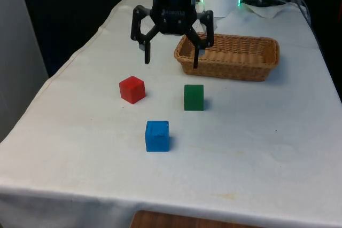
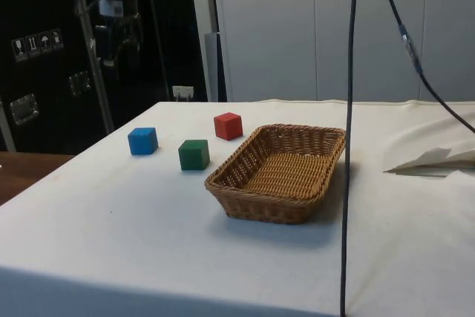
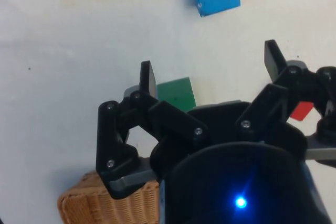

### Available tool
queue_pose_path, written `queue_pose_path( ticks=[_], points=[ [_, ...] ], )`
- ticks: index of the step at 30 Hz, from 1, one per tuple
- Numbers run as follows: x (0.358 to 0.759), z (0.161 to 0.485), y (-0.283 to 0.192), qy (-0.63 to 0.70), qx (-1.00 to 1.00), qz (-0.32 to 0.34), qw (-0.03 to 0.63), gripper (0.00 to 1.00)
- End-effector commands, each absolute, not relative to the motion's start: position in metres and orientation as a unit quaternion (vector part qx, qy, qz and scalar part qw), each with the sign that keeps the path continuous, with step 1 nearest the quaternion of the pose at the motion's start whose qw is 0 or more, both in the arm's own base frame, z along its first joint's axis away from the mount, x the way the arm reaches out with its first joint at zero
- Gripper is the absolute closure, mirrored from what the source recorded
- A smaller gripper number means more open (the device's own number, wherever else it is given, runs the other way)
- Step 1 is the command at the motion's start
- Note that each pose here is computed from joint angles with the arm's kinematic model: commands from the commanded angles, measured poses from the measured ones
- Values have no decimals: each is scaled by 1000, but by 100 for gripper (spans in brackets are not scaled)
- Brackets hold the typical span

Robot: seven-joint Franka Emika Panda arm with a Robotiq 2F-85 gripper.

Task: Pick up the blue cube and place it into the basket.

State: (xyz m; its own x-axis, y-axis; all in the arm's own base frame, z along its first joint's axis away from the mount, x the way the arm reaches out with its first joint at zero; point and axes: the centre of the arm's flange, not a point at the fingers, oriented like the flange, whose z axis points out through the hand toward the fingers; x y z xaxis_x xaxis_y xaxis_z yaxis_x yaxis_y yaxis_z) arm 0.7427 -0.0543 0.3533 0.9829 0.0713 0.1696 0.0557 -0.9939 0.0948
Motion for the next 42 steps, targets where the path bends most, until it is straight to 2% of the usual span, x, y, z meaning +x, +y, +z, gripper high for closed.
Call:
queue_pose_path(
  ticks=[1, 19, 41, 42],
  points=[
    [744, 351, -55, 33, 995, 86, 44, 0],
    [757, 309, -80, 58, 995, 72, 34, 0],
    [759, 251, -81, 79, 995, 66, 4, 0],
    [757, 256, -80, 77, 995, 64, 9, 0]
  ],
)
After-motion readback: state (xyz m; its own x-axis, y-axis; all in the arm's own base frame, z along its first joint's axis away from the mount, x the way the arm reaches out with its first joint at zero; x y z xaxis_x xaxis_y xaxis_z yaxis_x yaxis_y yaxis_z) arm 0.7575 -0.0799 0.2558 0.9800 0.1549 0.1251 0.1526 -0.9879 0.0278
